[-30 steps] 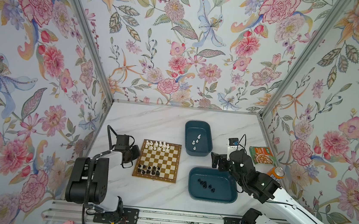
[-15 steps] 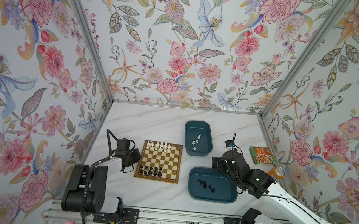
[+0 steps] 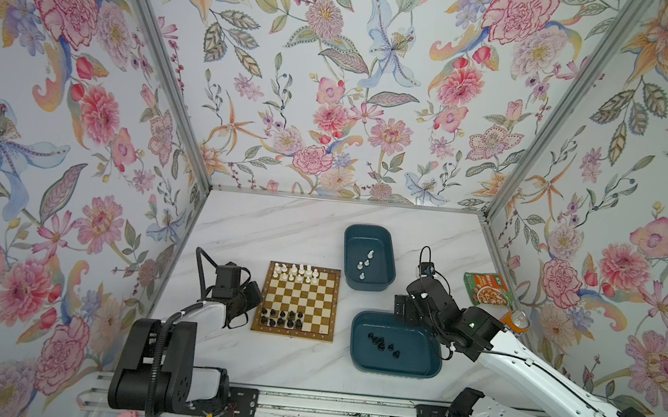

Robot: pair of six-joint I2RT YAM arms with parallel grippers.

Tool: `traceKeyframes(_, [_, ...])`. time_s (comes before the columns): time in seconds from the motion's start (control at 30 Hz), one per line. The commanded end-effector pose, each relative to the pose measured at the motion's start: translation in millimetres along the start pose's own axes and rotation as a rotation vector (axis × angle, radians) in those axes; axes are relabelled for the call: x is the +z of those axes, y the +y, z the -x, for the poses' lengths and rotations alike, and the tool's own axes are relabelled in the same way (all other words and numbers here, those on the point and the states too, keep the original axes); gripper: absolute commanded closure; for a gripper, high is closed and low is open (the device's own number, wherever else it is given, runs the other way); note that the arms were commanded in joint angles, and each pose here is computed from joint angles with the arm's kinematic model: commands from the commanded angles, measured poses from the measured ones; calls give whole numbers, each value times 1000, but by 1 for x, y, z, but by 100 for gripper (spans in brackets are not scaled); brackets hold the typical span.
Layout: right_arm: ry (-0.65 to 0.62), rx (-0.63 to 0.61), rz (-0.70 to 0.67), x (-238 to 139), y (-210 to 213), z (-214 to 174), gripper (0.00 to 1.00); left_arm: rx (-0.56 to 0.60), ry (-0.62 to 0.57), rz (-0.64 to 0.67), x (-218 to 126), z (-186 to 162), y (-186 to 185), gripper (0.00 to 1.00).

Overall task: Set up the chess pieces on the board
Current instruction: 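Move the left gripper above the board while the right gripper lowers into the black-piece tub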

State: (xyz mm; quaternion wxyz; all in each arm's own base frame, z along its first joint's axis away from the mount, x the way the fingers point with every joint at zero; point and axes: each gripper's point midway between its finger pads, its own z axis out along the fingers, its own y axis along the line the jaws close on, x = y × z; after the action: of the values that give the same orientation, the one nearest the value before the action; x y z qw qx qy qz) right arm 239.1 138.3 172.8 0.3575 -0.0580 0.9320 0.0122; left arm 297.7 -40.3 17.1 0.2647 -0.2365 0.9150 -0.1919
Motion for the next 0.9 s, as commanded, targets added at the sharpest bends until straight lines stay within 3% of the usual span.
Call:
traceKeyframes(0.0, [79, 34, 2, -5, 0, -11, 5, 45, 89, 133, -2, -14, 20, 98])
traceKeyframes(0.23, [174, 67, 16, -4, 1, -31, 17, 174, -18, 159, -20, 48, -9, 73])
traceKeyframes(0.47, [293, 88, 47, 2, 9, -54, 29, 309, -143, 4, -43, 89, -64, 51])
traceKeyframes(0.6, [365, 106, 61, 7, 13, -72, 37, 477, -217, -92, -58, 91, -104, 39])
traceKeyframes(0.77, [463, 142, 72, 11, 16, -100, 44, 710, -290, -232, -76, 67, -165, 23])
traceKeyframes(0.87, [491, 169, 73, 10, 15, -111, 48, 787, -358, -301, -90, 56, -191, 17])
